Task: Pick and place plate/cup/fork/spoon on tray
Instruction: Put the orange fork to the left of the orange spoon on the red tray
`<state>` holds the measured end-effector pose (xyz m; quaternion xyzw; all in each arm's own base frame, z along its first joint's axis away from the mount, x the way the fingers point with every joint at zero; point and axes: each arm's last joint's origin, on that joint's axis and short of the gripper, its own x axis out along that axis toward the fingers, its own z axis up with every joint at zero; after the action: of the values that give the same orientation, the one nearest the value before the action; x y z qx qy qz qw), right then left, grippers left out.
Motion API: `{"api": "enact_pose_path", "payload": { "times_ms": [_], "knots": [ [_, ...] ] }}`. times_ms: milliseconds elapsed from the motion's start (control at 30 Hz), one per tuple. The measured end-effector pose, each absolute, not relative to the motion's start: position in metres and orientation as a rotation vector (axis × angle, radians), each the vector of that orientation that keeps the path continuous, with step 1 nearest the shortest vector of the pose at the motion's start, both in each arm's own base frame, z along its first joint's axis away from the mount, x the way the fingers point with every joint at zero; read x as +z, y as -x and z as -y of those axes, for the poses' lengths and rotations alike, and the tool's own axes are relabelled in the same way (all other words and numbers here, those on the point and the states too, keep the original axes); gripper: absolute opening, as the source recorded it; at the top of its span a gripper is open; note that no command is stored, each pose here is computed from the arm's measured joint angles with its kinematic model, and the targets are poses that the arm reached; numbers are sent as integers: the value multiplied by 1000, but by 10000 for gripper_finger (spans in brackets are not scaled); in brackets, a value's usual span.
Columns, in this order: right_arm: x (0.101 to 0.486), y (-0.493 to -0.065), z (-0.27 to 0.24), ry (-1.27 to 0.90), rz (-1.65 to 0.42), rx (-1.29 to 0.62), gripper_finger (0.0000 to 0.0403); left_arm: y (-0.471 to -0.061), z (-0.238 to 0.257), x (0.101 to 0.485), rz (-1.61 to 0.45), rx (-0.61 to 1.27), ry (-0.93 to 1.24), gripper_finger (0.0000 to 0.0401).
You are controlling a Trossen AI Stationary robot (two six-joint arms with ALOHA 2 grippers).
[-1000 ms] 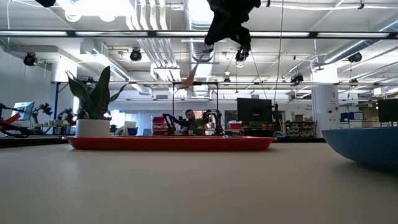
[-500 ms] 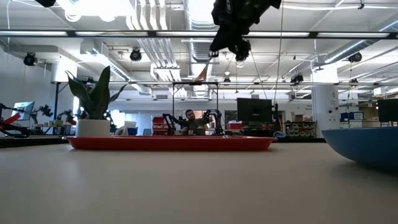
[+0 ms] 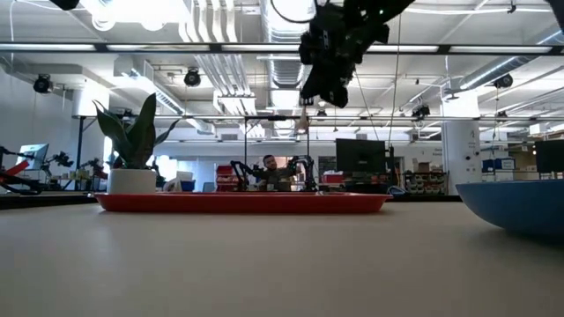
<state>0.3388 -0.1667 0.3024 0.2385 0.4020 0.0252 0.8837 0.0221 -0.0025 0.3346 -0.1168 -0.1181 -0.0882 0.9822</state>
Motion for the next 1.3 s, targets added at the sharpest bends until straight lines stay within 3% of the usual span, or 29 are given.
{"api": "enact_pose_path", "payload": {
  "times_ms": [633,1300],
  "knots": [
    [234,-335,231,-630,-880,135,8,-26,4,330,220,-176,230,225],
    [152,-348,255,-682,-917,247,8,-26,4,329,218,-175,229,225]
  ]
}}
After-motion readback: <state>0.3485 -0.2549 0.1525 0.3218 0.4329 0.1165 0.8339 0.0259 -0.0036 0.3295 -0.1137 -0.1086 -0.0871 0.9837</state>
